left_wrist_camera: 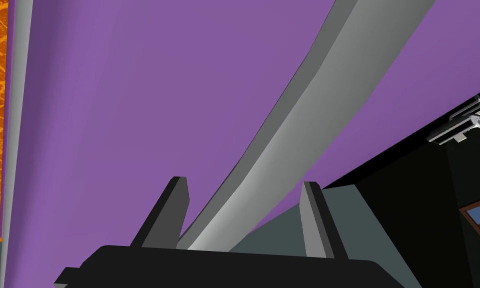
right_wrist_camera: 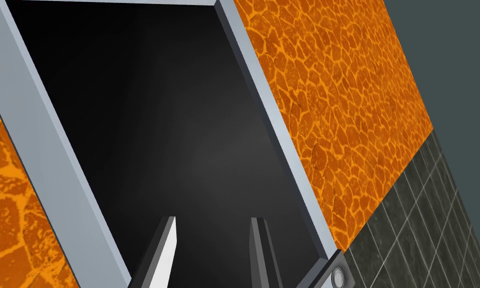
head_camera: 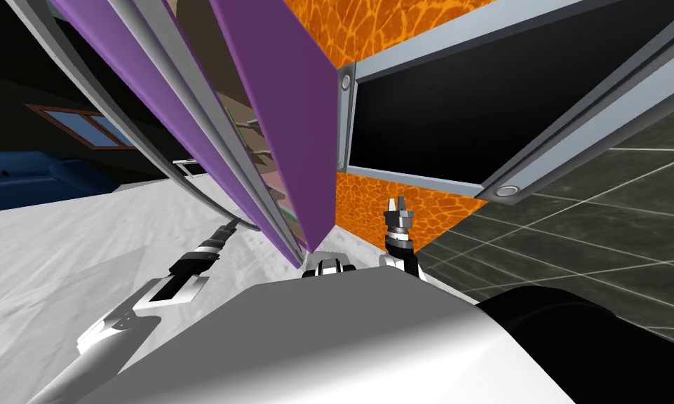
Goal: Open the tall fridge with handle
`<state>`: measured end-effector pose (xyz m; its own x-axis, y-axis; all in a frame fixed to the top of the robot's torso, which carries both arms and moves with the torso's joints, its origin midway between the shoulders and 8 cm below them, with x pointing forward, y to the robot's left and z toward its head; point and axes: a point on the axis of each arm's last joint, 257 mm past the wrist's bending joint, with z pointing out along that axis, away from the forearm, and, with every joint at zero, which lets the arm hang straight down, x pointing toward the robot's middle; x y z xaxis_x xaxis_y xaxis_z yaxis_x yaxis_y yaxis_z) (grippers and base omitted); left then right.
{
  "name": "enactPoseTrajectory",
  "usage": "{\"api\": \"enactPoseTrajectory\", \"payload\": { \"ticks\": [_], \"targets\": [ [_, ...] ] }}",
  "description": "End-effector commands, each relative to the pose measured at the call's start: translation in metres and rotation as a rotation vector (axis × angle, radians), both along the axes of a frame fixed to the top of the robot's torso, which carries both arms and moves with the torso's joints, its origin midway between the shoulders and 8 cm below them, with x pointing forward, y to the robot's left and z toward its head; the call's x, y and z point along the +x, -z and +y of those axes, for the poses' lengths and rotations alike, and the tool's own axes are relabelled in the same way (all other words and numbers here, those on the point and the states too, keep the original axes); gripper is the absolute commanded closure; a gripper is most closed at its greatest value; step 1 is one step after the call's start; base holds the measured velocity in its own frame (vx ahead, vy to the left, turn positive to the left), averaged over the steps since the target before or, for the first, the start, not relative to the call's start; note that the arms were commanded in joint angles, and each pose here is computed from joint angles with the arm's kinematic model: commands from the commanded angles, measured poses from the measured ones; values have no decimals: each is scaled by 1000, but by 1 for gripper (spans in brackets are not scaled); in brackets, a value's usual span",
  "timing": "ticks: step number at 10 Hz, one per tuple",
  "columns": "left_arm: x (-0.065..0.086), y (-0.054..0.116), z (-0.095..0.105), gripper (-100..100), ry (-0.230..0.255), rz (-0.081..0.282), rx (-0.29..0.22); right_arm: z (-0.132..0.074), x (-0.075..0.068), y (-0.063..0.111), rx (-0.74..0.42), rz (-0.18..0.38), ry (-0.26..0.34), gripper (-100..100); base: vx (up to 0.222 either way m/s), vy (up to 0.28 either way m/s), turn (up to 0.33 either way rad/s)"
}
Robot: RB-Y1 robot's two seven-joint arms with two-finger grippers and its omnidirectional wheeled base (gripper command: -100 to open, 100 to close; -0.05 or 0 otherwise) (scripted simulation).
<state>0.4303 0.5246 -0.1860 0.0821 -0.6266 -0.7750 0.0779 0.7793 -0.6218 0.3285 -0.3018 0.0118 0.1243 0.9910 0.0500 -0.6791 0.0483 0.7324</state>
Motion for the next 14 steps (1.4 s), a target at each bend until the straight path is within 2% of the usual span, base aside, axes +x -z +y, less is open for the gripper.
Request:
{"api": "enactPoseTrajectory", "payload": {
  "ticks": [1, 3, 4, 6, 7, 8, 10, 11, 12, 14],
  "targets": [
    [19, 9, -3, 100, 9, 13, -9, 0, 0, 0, 0, 0, 0, 0, -177, 143, -214],
    [32, 5, 6, 100, -10, 1, -17, 0, 0, 0, 0, 0, 0, 0, -176, 153, -72],
    [41, 14, -4, 100, 18, 19, -12, 0, 0, 0, 0, 0, 0, 0, -186, 168, -171],
    [54, 9, 5, 100, -2, 8, -19, 0, 0, 0, 0, 0, 0, 0, -211, 181, -94],
    [57, 6, 4, 100, 0, 3, -19, 0, 0, 0, 0, 0, 0, 0, -65, 49, 48],
    [64, 14, -6, 100, 28, 21, -9, 0, 0, 0, 0, 0, 0, 0, -172, 131, -171],
    [78, 7, 1, 100, 8, 9, -16, 0, 0, 0, 0, 0, 0, 0, -193, 150, -112],
    [80, 4, 1, 100, 9, 4, -16, 0, 0, 0, 0, 0, 0, 0, -56, 30, 46],
    [90, 9, -7, 100, 32, 20, -3, 0, 0, 0, 0, 0, 0, 0, -171, 111, -177],
    [101, 1, -2, 100, 17, 8, -8, 0, 0, 0, 0, 0, 0, 0, -200, 149, -102]
  ]
}}
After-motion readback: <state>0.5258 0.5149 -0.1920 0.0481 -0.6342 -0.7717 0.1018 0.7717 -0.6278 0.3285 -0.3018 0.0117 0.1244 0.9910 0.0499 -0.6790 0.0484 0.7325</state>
